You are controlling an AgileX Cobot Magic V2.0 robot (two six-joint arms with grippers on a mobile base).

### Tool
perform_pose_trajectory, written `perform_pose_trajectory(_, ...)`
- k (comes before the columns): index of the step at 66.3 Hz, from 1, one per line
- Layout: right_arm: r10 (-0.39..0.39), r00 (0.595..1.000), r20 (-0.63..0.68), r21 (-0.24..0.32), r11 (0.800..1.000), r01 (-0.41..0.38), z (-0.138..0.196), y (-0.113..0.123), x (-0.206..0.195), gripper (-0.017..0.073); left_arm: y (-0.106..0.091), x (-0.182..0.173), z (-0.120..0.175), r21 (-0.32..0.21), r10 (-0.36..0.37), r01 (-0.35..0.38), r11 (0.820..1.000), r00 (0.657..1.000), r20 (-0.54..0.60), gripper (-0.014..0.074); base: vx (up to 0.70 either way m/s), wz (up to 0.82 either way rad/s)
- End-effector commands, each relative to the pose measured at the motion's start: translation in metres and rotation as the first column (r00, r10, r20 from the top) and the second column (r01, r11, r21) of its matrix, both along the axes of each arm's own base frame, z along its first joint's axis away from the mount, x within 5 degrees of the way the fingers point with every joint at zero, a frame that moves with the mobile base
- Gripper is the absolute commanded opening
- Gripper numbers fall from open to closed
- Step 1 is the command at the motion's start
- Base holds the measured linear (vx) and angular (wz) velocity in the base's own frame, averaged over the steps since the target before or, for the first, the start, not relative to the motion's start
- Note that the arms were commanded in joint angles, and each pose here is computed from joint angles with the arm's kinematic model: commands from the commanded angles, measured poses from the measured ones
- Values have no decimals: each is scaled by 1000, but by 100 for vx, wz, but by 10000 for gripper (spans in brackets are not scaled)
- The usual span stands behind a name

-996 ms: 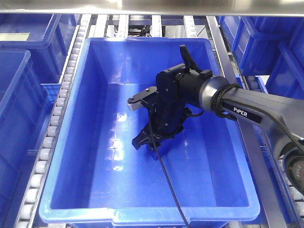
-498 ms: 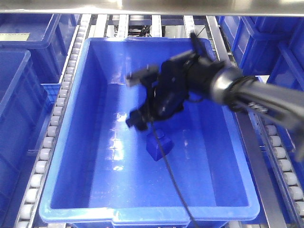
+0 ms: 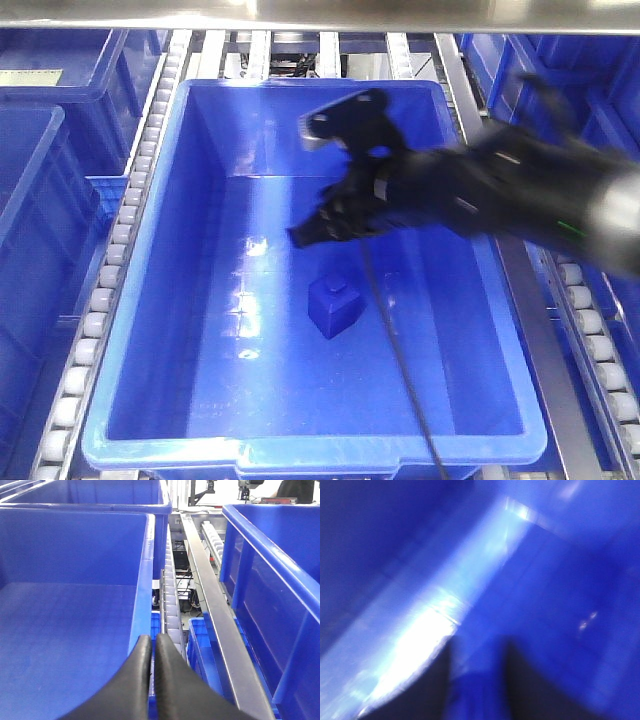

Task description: Pour parts from conveyor to right shelf

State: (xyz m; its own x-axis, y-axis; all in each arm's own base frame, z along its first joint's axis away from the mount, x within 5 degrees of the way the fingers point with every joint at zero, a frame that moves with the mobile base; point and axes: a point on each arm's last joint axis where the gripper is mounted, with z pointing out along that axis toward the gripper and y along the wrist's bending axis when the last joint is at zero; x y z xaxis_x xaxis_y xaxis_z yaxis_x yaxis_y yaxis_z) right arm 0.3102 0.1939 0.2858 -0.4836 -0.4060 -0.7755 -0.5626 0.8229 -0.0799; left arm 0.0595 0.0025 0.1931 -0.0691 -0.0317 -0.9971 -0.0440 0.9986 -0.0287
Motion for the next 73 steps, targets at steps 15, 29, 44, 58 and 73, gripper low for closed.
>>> perform_pose_trajectory(15,-8,978,209,133,991,-21,20,-39,-59,-9,0,1,13,-13,-5,6,1000,997,82,-6,0,0)
perform_pose_trajectory(29,-22,968,248,181,983,-25,18,-60,-94,-9,0,1,13,-13,-5,6,1000,997,82,-6,0,0)
perform_pose_trajectory(44,-18,976,215,160,987,-17,10,-66,-103,-9,0,1,13,-13,-5,6,1000,997,82,-6,0,0)
perform_pose_trajectory(58,-12,989,145,146,989,-10,5,-65,-108,-9,0,1,13,-13,-5,6,1000,997,82,-6,0,0)
perform_pose_trajectory(73,-129,964,233,284,957,59,33,-86,-113,-9,0,1,13,-13,-5,6,1000,997,82,-6,0,0)
